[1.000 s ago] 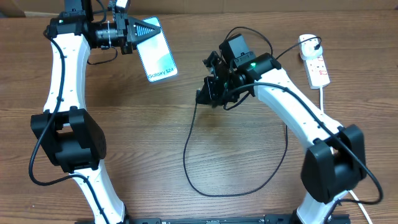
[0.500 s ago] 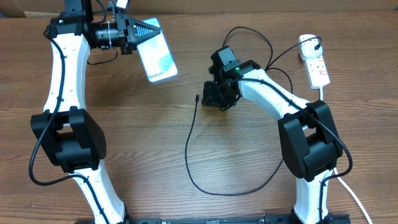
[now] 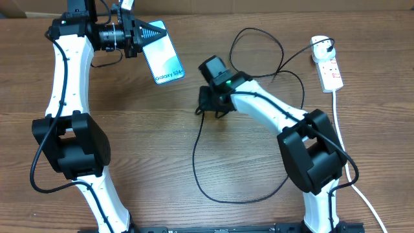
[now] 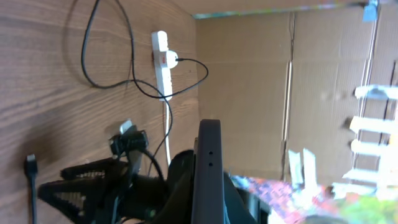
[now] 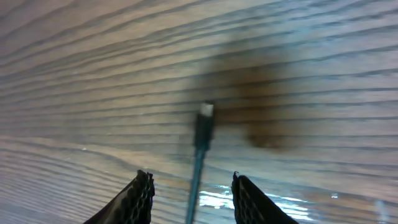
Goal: Plug charger to phone and switch on socket
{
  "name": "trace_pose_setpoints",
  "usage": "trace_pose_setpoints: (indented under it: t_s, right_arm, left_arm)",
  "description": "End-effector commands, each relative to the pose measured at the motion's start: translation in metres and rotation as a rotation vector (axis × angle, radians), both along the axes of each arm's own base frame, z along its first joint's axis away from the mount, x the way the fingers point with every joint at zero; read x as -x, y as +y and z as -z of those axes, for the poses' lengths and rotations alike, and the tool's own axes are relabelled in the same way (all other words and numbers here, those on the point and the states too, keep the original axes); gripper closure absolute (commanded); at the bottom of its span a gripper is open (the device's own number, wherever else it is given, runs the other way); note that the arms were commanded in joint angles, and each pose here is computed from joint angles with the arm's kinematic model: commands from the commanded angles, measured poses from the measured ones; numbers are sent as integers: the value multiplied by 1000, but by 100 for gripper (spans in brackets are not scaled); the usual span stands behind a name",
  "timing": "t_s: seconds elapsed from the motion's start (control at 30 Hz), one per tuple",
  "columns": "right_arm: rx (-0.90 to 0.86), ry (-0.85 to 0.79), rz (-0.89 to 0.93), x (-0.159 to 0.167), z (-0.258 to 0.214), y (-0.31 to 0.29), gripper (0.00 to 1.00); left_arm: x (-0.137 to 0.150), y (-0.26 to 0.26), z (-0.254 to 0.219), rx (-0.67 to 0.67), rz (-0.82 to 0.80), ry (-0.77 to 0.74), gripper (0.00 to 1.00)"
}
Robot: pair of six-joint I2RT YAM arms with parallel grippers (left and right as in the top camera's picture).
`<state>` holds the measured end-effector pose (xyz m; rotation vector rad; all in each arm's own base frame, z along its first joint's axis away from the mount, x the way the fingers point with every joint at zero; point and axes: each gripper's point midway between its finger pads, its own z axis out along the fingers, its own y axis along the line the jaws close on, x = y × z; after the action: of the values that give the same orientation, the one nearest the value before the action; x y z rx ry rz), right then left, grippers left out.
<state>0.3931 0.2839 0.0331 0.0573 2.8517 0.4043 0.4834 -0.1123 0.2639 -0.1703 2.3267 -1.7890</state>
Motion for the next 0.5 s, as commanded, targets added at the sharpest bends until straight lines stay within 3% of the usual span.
trace_pose_setpoints:
  t_s: [0.0,0.2,0.47]
  right_arm:
    - [43,-14,36,-7,12,-6,59]
    - [69,-28,40,-11,20,-8,59]
    - [74,-29,32,-11,27,-5,60]
  left_arm:
    - [-1,5,-11,36,-45,110,96]
    - [-3,14,-10,53,-91,200,96]
    - [-5,16,-7,36,-106,206,96]
